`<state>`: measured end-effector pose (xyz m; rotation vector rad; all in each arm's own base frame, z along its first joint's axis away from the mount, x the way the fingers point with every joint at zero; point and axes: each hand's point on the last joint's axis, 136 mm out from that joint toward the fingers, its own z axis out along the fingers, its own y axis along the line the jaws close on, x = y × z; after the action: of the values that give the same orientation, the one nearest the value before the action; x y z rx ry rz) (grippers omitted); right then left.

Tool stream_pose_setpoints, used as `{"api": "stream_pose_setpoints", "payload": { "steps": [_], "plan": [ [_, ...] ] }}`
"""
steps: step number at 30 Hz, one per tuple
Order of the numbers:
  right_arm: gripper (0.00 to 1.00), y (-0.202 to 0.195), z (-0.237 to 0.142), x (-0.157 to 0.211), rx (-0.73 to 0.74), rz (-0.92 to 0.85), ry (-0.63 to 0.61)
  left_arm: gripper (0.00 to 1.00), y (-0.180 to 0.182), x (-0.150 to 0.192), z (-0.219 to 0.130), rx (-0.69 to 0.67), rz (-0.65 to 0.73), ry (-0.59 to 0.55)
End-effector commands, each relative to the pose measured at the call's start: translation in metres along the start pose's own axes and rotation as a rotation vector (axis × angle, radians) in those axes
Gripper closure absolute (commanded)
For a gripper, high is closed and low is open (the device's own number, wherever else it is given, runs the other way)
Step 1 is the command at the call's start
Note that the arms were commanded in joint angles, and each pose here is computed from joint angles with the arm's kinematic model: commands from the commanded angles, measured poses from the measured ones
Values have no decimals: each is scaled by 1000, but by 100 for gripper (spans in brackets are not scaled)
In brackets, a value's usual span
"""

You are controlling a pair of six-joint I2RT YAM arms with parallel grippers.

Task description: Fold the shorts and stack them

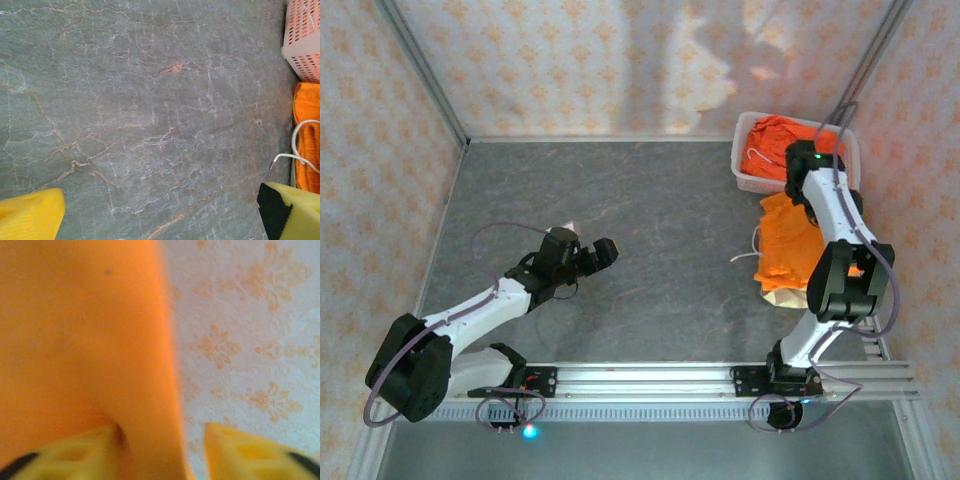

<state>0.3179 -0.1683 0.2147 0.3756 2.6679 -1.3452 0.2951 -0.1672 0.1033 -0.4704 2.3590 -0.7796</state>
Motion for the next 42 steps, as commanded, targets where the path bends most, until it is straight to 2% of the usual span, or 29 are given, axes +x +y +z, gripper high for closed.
{"api": "stream_pose_setpoints", "payload": {
  "steps": [1,2,4,11,15,22,36,42],
  "plan": [
    [18,-37,1,-1,40,165,13,0,5,-2,-1,-15,16,-18],
    [6,-43,-3,-3,22,207,-3,0,6,-2,-2,-17,16,-21],
    [1,-46,-18,-7,-74,298,-53,0,6,-4,-4,-12,16,-35],
    [1,10,-102,-35,-787,482,-300,0,1,-11,-13,11,33,-77],
    [1,29,-125,-56,-965,532,-346,0,0,-11,-15,8,37,-76],
    [1,53,-121,-106,-994,543,-311,0,3,-11,-20,2,33,-87],
    [1,98,-58,-188,-837,599,-212,0,3,-11,-24,-18,57,-70],
    [1,137,-38,-222,-864,567,-188,0,7,-13,-27,-38,53,-83]
  ]
}}
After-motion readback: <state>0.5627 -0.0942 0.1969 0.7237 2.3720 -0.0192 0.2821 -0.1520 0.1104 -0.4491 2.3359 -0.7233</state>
